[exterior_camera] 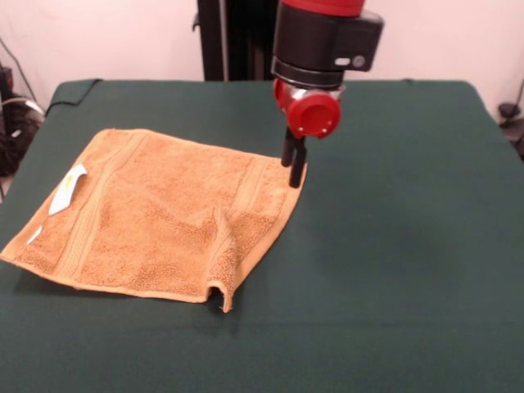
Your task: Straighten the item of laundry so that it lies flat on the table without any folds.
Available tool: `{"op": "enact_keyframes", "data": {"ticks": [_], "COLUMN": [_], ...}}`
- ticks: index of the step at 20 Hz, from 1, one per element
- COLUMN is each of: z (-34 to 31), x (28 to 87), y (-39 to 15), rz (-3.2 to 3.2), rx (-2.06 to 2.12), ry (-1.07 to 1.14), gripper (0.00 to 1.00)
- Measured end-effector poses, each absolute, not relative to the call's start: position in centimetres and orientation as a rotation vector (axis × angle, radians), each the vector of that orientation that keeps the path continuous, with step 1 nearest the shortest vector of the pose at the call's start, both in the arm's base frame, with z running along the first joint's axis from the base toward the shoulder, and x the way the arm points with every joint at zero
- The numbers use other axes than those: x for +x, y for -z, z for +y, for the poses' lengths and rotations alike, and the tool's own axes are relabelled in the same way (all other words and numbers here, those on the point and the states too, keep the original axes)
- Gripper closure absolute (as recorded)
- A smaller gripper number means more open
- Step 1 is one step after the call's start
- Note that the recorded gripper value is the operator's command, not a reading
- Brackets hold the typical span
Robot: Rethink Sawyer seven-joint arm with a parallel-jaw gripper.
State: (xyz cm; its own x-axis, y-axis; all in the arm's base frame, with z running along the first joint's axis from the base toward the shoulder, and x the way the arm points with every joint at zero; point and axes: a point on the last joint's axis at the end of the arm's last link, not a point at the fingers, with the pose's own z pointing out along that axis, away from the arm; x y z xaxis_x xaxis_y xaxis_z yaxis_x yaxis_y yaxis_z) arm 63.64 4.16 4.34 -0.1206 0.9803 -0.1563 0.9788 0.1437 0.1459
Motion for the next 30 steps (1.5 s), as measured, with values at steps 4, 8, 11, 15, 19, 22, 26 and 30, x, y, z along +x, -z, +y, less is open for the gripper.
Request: {"op": "enact_keyframes", "data": {"ticks": [4, 8, 11, 15, 19, 22, 26, 30], "z": [3.1, 2.5, 2.2, 2.5, 2.7, 2.9, 3.3, 3.4], "x": [62.3, 60.7, 59.9, 59.0, 58.7, 58.7, 58.9, 58.7], "y": [-3.8, -3.2, -2.9, -2.1, -1.6, -1.0, -0.3, 0.8], "rz": [2.222, 2.25, 2.266, 2.298, 2.317, 2.33, 2.339, 2.345], "rx": [1.941, 1.93, 1.92, 1.887, 1.868, 1.836, 1.792, 1.764], "ry": [0.008, 0.03, 0.036, 0.044, 0.04, 0.032, 0.019, 0.018], "gripper": [0.0, 0.0, 0.0, 0.0, 0.0, 0.0, 0.0, 0.0]}}
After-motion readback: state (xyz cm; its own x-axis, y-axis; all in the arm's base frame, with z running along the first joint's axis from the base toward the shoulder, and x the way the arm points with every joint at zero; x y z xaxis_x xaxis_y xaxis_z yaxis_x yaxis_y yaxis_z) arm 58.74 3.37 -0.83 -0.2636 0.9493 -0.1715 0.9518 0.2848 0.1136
